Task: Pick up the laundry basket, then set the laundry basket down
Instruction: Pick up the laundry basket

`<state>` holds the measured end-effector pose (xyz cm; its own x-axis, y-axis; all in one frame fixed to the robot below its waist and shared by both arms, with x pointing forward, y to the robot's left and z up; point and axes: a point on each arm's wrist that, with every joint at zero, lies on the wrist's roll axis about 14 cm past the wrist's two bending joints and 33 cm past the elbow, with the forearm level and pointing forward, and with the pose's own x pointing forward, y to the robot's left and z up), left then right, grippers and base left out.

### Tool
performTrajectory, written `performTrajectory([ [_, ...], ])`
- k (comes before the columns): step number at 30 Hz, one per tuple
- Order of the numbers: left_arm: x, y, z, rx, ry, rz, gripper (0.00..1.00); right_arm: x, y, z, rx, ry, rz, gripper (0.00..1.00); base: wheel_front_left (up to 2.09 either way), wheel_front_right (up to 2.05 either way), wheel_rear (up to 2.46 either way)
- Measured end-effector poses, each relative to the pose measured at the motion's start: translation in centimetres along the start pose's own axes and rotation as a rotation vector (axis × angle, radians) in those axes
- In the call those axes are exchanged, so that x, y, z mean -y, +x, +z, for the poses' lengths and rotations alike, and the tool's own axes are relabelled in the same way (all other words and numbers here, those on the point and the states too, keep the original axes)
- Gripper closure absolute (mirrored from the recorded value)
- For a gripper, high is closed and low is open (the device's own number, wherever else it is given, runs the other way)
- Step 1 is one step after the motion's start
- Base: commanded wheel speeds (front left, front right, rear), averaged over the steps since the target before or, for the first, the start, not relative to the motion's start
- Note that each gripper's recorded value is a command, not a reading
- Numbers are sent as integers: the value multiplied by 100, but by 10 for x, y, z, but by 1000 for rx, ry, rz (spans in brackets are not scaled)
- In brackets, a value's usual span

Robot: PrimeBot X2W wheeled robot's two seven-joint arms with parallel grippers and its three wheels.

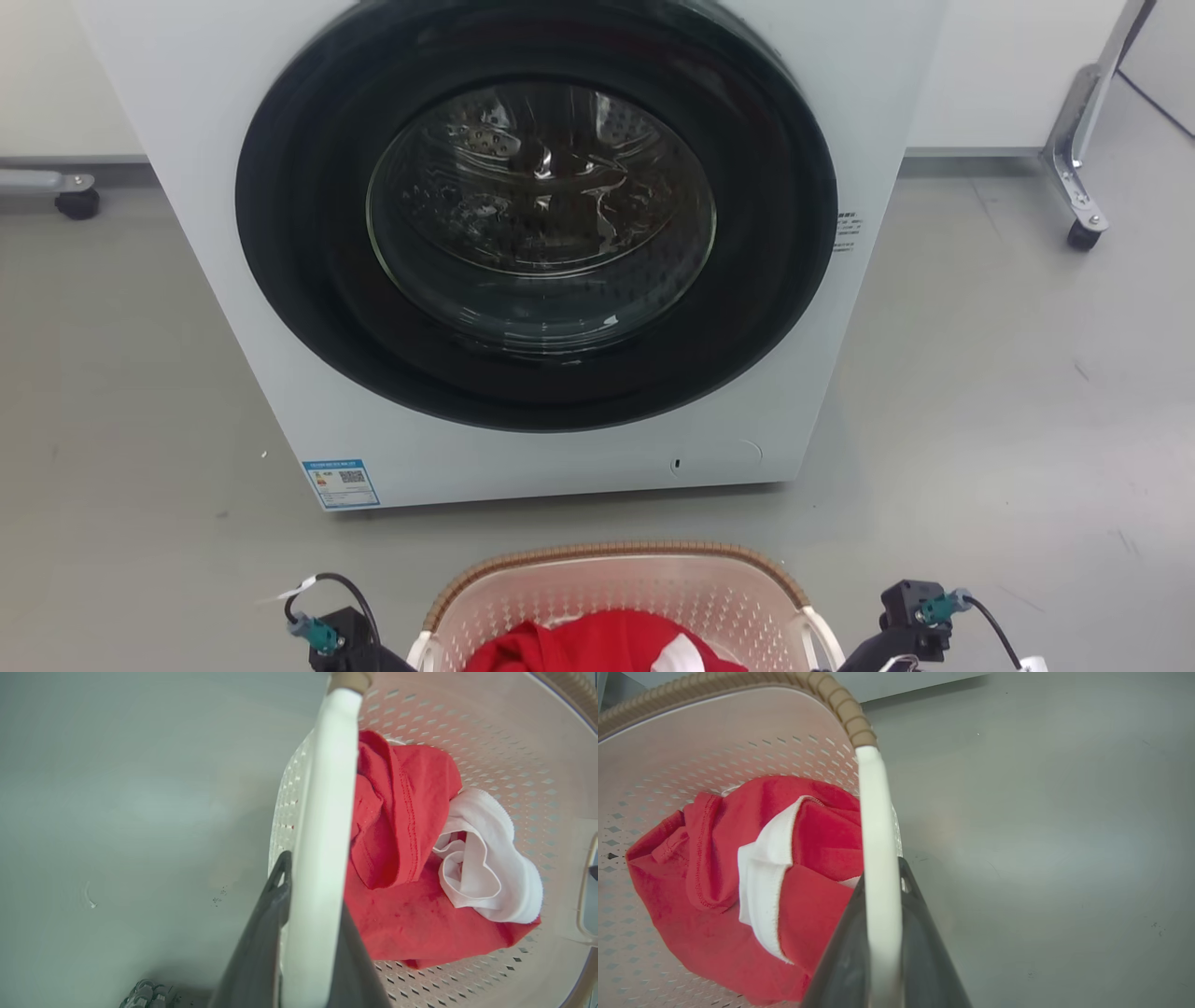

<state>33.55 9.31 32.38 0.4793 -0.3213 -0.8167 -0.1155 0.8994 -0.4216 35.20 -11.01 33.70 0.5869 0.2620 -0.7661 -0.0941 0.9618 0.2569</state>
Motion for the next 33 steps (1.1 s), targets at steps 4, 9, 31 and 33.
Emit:
performTrajectory([
  [4, -2, -3, -9, -13, -28, 3, 100, -1, -4, -12, -20, 19, 2, 100, 0, 0, 0],
  [9, -7, -6, -21, -29, -37, 10, 100, -2, -7, -22, -41, 31, 5, 100, 0, 0, 0],
  [31, -7, -12, -26, -45, -41, 11, 100, -5, -12, -27, -62, 40, 11, 100, 0, 0, 0],
  [33, -7, -12, -26, -46, -41, 11, 100, -5, -12, -28, -64, 41, 11, 100, 0, 0, 0],
])
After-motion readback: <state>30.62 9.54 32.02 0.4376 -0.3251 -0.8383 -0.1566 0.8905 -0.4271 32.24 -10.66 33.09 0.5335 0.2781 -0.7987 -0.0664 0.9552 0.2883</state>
